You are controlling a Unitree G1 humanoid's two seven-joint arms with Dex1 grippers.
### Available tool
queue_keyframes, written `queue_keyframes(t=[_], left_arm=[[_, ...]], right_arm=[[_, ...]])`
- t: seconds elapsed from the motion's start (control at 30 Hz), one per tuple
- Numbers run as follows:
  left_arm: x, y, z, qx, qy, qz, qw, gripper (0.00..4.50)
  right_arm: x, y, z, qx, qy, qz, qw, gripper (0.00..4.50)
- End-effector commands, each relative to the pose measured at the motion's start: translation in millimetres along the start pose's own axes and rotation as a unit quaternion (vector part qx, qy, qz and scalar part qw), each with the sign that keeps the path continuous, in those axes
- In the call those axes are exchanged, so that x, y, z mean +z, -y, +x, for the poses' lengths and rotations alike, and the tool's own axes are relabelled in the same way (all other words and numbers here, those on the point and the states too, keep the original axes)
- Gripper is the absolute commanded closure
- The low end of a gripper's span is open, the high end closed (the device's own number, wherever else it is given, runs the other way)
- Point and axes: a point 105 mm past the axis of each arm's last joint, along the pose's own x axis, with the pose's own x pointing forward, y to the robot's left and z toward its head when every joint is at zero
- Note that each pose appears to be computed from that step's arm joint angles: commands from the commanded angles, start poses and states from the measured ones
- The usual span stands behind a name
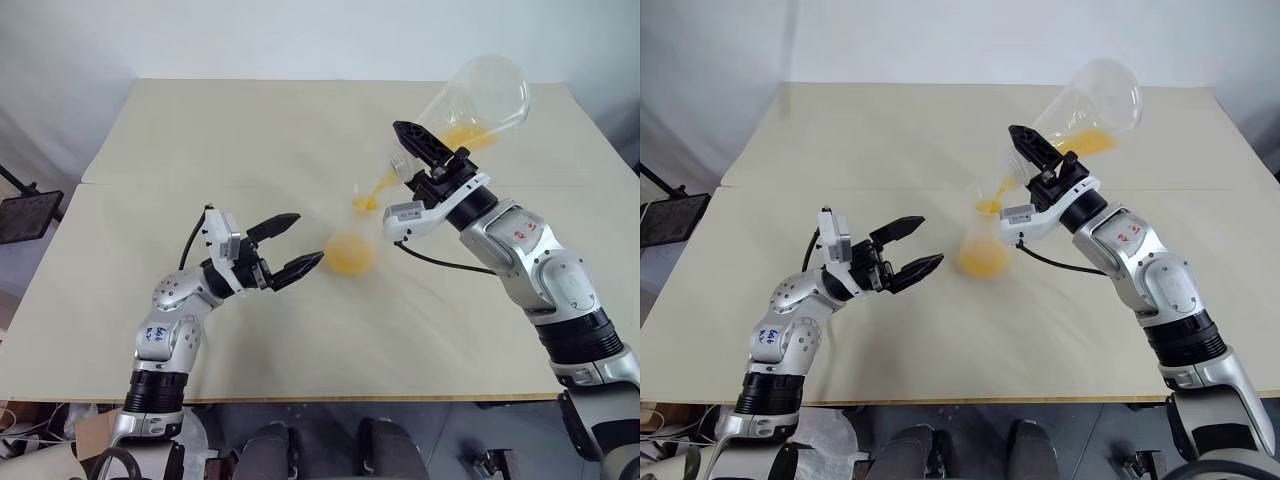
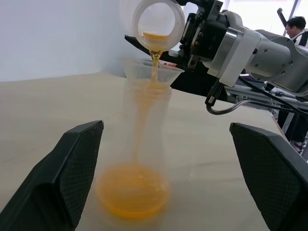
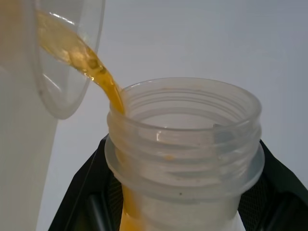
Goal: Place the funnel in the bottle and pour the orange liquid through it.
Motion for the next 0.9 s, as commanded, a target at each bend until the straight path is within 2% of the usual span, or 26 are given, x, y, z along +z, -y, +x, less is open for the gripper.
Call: queue_keyframes(t=[0.03,0.9], left_arm=[[12.8,3.9,2.4,-0.007,0.018,0.026,0.999,0.00],[8.9,9.2,5.8,-0.008,0.022,0.019,1.000,0.00]], right_arm=[[-7.5,21.5,1.0,-0.037,-0.003,-0.023,0.999,2.02],[-6.5,17.8,-1.9,-0.030,0.011,-0.049,0.998,2.02]])
